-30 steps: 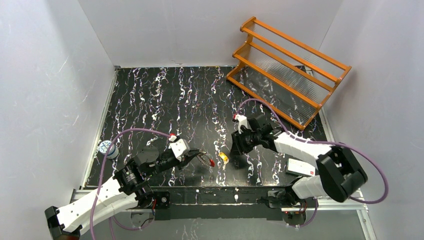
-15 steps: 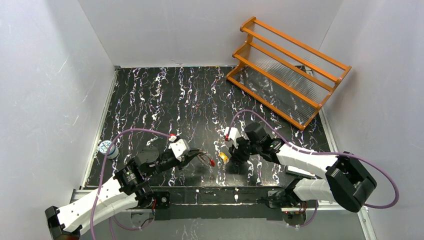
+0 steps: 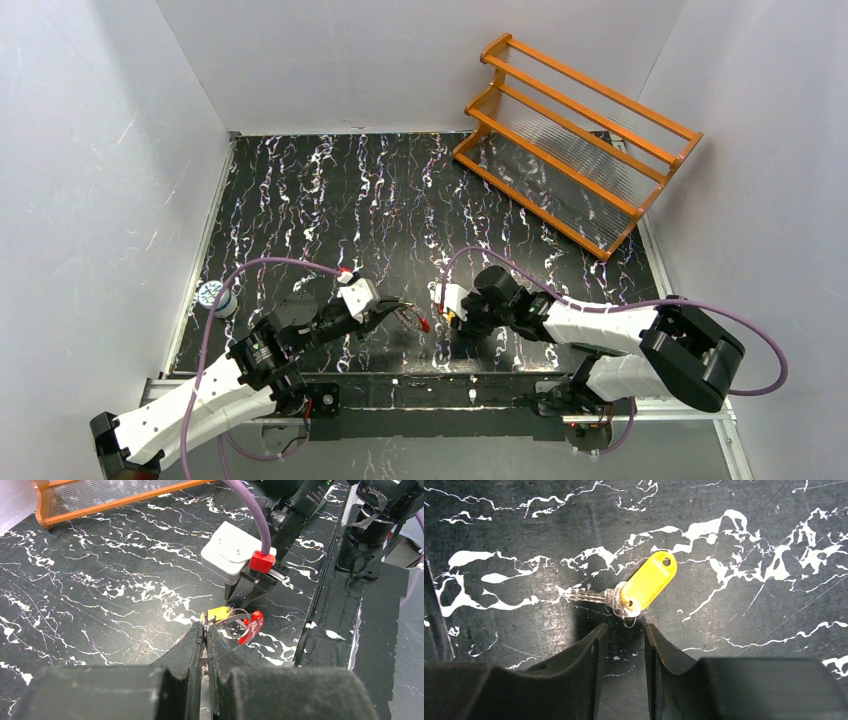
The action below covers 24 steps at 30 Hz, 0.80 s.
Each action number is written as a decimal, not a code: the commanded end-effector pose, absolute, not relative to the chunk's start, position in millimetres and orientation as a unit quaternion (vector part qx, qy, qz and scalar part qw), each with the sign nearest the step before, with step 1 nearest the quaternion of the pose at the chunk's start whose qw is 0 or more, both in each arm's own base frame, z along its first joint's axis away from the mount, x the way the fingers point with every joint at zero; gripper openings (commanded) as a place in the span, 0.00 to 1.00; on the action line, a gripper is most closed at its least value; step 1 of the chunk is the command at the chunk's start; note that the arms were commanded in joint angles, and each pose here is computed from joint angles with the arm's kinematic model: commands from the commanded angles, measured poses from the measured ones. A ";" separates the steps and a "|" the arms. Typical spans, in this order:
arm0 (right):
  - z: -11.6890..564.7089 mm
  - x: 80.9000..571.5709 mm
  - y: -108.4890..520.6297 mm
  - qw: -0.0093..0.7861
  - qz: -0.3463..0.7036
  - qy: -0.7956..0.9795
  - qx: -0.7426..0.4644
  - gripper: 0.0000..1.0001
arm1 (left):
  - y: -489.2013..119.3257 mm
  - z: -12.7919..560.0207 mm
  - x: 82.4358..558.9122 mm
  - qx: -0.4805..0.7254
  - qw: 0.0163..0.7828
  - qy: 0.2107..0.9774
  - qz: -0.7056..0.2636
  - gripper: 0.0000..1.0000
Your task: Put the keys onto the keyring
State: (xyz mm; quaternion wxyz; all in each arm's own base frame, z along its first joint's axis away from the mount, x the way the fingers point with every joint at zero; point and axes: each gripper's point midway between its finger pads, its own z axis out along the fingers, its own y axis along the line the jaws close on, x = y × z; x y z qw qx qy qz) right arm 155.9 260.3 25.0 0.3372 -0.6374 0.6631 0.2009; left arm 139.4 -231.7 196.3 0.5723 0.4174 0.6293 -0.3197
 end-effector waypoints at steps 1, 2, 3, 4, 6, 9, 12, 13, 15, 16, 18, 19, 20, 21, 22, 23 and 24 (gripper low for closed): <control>28.7 166.5 265.6 0.369 0.176 0.645 -0.645 0.40 | -232.5 202.7 139.9 0.416 0.586 0.616 -0.321 0.00; 27.9 167.4 265.5 0.370 0.173 0.646 -0.645 0.39 | -232.4 203.1 140.1 0.416 0.587 0.616 -0.321 0.00; 27.1 168.6 265.3 0.370 0.170 0.647 -0.644 0.38 | -232.5 203.5 140.1 0.416 0.587 0.616 -0.321 0.00; 26.0 169.4 265.3 0.370 0.168 0.647 -0.645 0.37 | -232.5 203.6 140.1 0.416 0.587 0.616 -0.321 0.00; 25.7 171.1 266.5 0.372 0.165 0.644 -0.647 0.36 | -232.4 204.1 140.1 0.416 0.588 0.615 -0.321 0.00; 24.7 170.9 268.6 0.371 0.167 0.641 -0.651 0.32 | -232.1 204.8 140.0 0.417 0.587 0.616 -0.320 0.00; 24.8 170.4 268.9 0.371 0.167 0.638 -0.654 0.29 | -231.4 205.2 140.0 0.416 0.588 0.616 -0.319 0.00; 24.8 170.0 269.1 0.370 0.169 0.636 -0.655 0.27 | -231.2 205.2 139.9 0.416 0.587 0.616 -0.320 0.00; 25.6 169.1 270.0 0.371 0.171 0.635 -0.656 0.20 | -231.3 205.8 139.7 0.416 0.587 0.616 -0.320 0.00; 26.2 168.8 270.4 0.371 0.173 0.634 -0.656 0.13 | -231.1 205.9 139.8 0.416 0.587 0.616 -0.320 0.00; 27.3 167.7 270.9 0.371 0.176 0.634 -0.655 0.01 | -230.6 206.1 139.7 0.416 0.587 0.617 -0.319 0.00; 28.7 167.5 271.2 0.373 0.178 0.633 -0.655 0.01 | -230.3 205.4 139.9 0.416 0.587 0.618 -0.318 0.00; 30.7 167.8 271.5 0.375 0.178 0.633 -0.653 0.01 | -229.9 205.7 139.9 0.416 0.587 0.618 -0.317 0.00; 33.7 168.6 271.6 0.379 0.177 0.633 -0.651 0.01 | -229.7 206.2 139.8 0.415 0.588 0.617 -0.317 0.00; 37.3 170.0 271.7 0.384 0.176 0.633 -0.649 0.01 | -229.4 206.3 139.8 0.415 0.588 0.617 -0.317 0.00; 44.5 171.4 272.7 0.394 0.176 0.629 -0.646 0.01 | -229.2 206.3 139.8 0.415 0.588 0.618 -0.317 0.00; 58.7 174.7 274.2 0.414 0.176 0.626 -0.637 0.01 | -228.6 205.1 139.5 0.415 0.587 0.619 -0.317 0.00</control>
